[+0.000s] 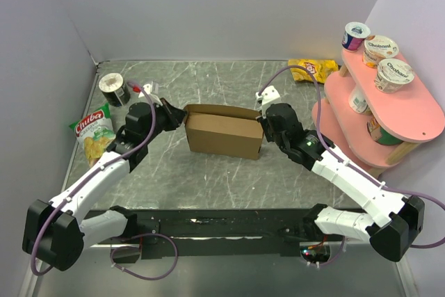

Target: Fold the paper box

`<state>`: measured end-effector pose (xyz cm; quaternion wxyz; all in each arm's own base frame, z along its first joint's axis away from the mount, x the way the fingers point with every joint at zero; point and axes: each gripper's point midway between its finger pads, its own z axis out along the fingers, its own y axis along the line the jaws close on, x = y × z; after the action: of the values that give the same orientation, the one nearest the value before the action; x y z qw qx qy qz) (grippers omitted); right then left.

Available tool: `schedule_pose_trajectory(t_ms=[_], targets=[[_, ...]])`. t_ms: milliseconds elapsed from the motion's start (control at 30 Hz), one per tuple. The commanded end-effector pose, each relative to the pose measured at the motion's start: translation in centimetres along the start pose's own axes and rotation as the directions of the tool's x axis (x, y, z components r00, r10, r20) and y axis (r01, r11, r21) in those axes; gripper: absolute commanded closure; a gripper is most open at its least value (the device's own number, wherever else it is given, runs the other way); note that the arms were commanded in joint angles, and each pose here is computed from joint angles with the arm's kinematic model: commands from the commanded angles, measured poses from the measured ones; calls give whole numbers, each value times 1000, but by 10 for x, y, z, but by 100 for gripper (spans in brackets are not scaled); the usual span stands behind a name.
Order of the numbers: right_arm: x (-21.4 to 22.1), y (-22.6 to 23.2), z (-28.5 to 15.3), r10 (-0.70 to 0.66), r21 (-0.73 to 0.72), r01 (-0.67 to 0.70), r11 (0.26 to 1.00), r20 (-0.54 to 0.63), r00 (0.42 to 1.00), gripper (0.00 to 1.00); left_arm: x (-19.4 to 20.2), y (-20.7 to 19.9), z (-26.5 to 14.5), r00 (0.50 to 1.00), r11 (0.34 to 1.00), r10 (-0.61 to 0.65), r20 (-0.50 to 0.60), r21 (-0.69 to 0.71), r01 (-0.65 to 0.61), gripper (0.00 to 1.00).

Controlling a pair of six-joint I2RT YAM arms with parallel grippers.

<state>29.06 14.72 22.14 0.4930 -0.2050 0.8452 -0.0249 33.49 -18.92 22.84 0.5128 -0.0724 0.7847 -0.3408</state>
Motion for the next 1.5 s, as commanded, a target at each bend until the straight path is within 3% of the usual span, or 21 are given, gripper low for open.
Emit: schedule_pose_trajectory(t_ms=[0, 467, 867, 1467], targets=[[2, 7, 0, 2, -19, -2, 1000, -1, 1000, 100, 36, 26, -4, 995, 997, -24, -92, -82, 17, 99], [-14, 17, -8, 99, -67, -102, 992, -44, 994, 100, 67, 49, -9, 992, 990, -28, -120, -139, 11, 99], [-27, 25, -3, 197, -59, -203, 977, -87, 976, 100, 88, 47, -9, 987, 993, -13, -159, -118, -6, 99], [-52, 15, 16, 307, -97, -329, 939, -192, 932, 100, 110, 53, -4, 967, 956, 156, -201, -216, -199, 99]])
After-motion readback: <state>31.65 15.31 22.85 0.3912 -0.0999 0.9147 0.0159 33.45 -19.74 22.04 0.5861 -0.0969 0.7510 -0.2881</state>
